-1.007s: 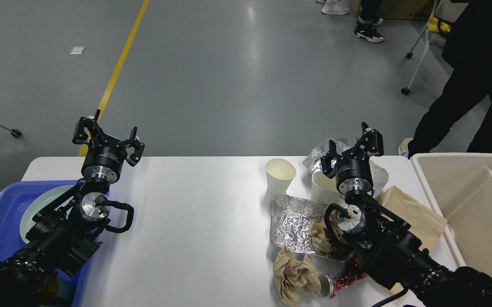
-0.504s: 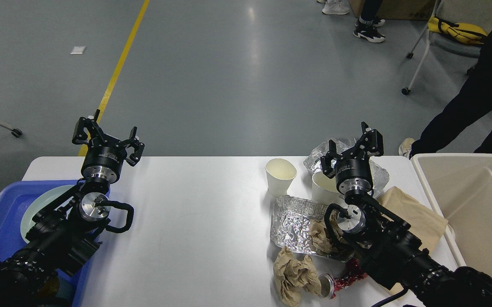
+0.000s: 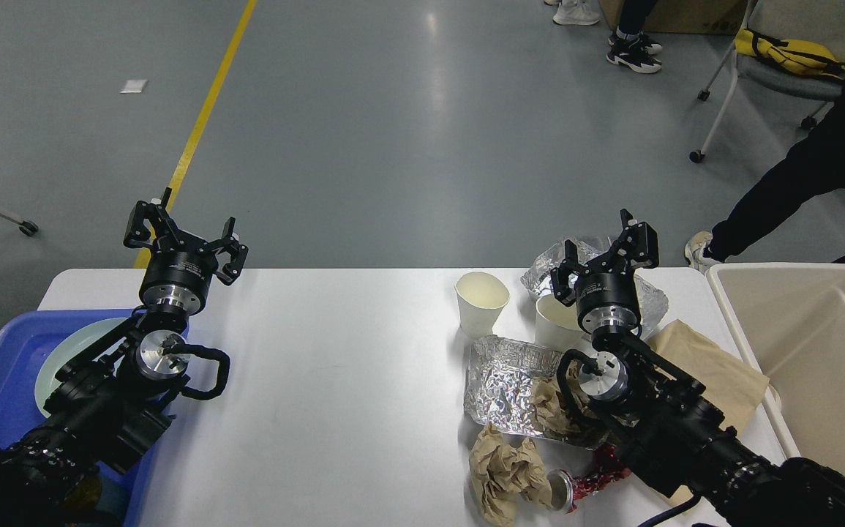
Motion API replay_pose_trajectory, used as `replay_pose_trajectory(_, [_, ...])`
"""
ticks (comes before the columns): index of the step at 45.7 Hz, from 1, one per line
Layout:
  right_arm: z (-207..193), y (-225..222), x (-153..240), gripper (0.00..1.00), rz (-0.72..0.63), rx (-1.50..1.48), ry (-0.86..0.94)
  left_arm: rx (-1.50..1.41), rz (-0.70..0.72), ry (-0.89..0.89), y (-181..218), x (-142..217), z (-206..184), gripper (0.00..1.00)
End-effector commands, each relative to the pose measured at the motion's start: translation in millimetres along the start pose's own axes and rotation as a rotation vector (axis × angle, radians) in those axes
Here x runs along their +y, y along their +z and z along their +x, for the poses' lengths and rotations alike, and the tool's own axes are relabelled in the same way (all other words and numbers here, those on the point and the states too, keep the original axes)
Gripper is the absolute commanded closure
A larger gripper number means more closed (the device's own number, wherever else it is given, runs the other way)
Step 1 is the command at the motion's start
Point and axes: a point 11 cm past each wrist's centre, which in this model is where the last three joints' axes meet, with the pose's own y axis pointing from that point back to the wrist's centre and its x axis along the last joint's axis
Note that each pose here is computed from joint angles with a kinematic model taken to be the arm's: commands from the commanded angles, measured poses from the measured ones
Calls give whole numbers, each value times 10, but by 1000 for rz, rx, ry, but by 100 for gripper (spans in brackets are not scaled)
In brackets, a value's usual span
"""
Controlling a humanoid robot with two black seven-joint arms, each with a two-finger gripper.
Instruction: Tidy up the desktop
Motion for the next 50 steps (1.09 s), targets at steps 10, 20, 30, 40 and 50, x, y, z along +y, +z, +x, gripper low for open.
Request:
replay_pose_trajectory(10, [-9,-227,-173,0,27,36,-15,0,-1,0,2,0,0,2])
replay_pose_trajectory(20, [112,-1470,-733,0,214,228,1,0,0,0,0,0,0,2])
replay_pose_trajectory(30, [-153,-2630,-952,0,288,754,-186,1,0,-1,3,-5,-7,2])
replay_pose_trajectory(40, [-263,-2880,-902,0,263,856,-261,0,-1,0,2,0,0,2])
replay_pose_trajectory(50, [-332,-2646,-755,0,63,1092,-420,2,-2,0,4,-1,0,2])
